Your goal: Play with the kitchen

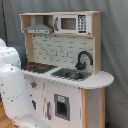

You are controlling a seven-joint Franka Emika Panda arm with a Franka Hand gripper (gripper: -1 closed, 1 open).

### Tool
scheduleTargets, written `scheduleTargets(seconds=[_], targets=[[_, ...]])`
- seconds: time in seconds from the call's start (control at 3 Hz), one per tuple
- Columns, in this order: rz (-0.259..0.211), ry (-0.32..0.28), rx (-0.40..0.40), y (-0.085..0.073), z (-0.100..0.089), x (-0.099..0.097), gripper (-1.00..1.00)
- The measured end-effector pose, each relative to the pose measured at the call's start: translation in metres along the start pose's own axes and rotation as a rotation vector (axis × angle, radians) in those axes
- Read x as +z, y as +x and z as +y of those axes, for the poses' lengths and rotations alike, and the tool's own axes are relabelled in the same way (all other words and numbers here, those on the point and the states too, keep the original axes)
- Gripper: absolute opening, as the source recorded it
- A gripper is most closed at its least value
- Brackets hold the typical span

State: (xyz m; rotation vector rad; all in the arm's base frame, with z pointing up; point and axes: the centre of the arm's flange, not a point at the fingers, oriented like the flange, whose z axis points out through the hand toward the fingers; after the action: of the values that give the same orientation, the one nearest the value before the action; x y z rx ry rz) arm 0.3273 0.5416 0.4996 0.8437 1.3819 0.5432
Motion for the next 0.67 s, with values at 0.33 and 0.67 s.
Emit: scheduleTargets(seconds=[0.33,0.67], targets=[[0.041,-0.078,-0.011,0.013,-0.011,-0.011,1.0],[0.082,-0.14,-0.028,0.024,-0.026,-0.016,1.0]])
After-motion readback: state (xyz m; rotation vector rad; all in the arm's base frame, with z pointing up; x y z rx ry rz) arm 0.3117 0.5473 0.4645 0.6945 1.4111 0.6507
